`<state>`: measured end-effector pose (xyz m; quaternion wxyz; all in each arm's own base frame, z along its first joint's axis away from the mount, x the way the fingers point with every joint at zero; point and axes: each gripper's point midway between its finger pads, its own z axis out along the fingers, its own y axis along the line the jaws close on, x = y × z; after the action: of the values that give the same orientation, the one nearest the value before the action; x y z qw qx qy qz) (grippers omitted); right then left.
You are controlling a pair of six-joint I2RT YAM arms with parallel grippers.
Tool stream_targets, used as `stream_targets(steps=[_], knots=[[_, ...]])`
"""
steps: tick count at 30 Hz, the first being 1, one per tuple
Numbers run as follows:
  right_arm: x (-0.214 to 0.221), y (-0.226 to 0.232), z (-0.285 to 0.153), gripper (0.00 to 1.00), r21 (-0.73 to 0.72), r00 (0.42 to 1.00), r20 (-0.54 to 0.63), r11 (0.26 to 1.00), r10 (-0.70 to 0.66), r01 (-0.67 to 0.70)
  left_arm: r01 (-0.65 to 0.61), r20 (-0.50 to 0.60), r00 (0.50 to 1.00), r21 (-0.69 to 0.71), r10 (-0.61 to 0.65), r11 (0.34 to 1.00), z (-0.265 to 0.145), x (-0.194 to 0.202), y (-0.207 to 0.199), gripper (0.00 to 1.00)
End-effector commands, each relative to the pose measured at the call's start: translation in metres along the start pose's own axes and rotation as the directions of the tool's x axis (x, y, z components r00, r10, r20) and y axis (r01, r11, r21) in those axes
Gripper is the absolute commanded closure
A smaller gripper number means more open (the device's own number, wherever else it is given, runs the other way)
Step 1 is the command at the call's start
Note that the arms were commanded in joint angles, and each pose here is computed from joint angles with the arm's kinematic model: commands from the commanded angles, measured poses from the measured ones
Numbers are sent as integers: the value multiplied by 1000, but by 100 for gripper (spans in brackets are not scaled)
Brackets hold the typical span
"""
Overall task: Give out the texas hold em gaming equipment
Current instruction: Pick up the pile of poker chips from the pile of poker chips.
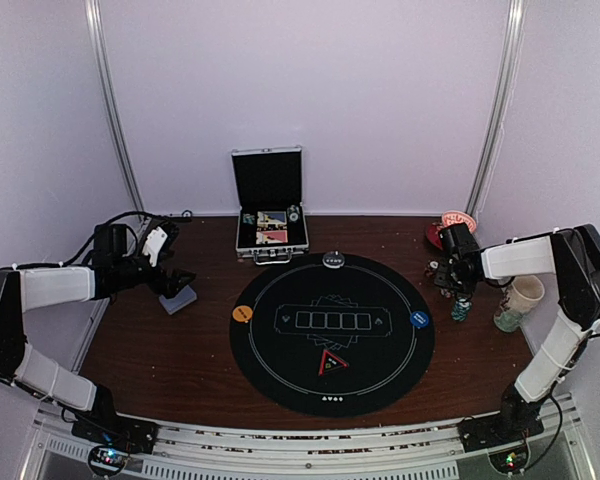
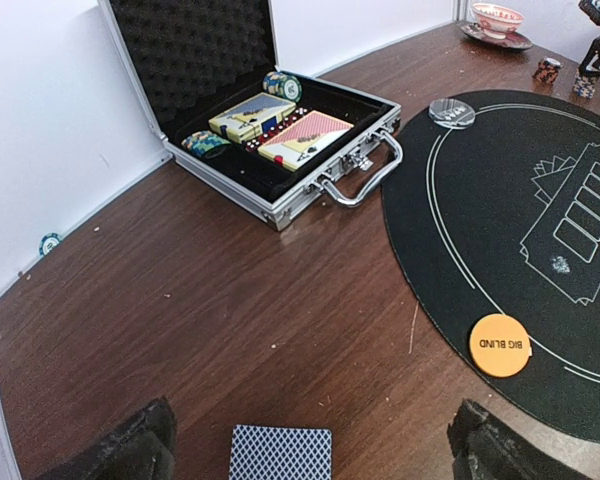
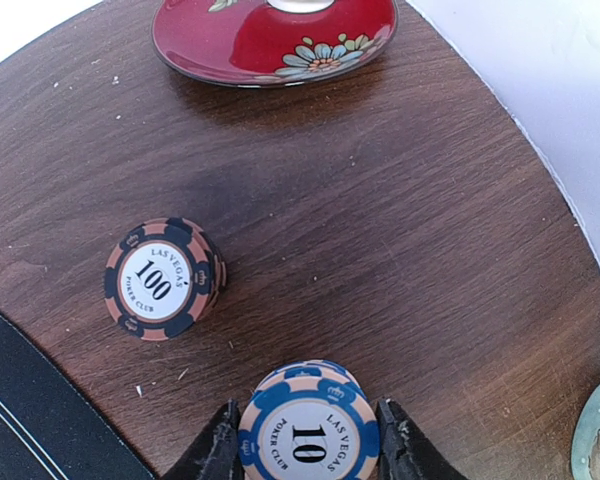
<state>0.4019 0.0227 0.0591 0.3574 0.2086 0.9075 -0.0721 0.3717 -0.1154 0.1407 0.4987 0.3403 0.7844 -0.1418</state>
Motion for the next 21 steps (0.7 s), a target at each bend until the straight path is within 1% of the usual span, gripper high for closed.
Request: stream_targets(steps=[1,15,21], knots=[[-16,0,-6,57,-5,999,44,1000,15,-15,-9,32,999,-15,9,1000,0,-6,4,2],[-28,-2,-20,59,-25,995,93,999,46,-44,-5,30,1000,-19,5,1000,0,-6,5,2],[-29,8,-30,61,-77,994,99,996,44,-36,-4,29,1000,-21,5,1000,0,-5,5,2]])
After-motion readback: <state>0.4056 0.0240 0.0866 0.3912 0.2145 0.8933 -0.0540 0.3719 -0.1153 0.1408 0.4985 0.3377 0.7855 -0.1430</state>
